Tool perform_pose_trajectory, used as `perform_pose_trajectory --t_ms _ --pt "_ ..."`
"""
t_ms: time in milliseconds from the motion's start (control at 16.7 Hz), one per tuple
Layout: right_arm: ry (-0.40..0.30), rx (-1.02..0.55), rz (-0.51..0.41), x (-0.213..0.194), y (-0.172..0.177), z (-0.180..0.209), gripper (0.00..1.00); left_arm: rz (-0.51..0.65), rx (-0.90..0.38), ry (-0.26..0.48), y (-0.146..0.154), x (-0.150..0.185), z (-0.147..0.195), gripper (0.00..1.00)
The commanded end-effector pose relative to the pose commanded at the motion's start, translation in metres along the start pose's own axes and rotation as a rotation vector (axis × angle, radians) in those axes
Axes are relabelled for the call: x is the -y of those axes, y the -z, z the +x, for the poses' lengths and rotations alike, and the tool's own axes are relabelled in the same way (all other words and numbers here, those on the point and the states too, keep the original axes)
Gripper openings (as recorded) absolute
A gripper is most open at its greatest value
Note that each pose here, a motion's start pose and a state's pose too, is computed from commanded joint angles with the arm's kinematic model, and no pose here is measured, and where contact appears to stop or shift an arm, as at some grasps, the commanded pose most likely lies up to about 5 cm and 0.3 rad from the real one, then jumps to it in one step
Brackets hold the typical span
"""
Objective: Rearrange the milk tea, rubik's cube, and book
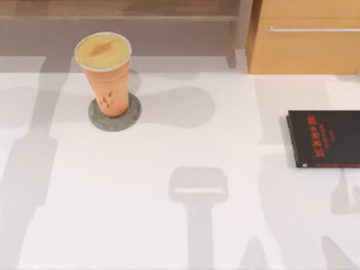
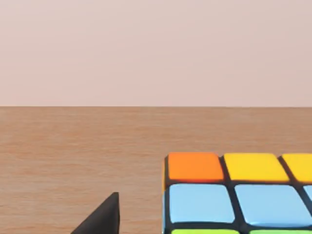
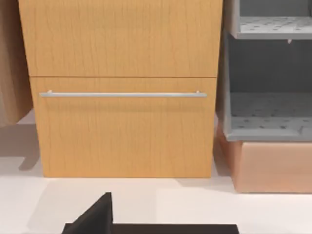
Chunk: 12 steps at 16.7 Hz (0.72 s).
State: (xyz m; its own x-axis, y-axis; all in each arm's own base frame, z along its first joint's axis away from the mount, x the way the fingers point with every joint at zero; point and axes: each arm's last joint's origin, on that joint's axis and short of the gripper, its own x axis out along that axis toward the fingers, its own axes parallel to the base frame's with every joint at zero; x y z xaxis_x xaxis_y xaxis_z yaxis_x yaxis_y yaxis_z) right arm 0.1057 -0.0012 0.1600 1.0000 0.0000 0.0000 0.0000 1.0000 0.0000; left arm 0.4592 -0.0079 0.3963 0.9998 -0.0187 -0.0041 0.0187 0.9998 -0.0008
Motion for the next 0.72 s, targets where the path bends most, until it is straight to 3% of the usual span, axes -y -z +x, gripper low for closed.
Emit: perform_pose_trajectory --t_ms 720 --pt "0.0 0.0 0.0 0.0 0.0 0.0 1.0 0.0 0.001 -0.002 0.0 -0.001 -0.03 1.0"
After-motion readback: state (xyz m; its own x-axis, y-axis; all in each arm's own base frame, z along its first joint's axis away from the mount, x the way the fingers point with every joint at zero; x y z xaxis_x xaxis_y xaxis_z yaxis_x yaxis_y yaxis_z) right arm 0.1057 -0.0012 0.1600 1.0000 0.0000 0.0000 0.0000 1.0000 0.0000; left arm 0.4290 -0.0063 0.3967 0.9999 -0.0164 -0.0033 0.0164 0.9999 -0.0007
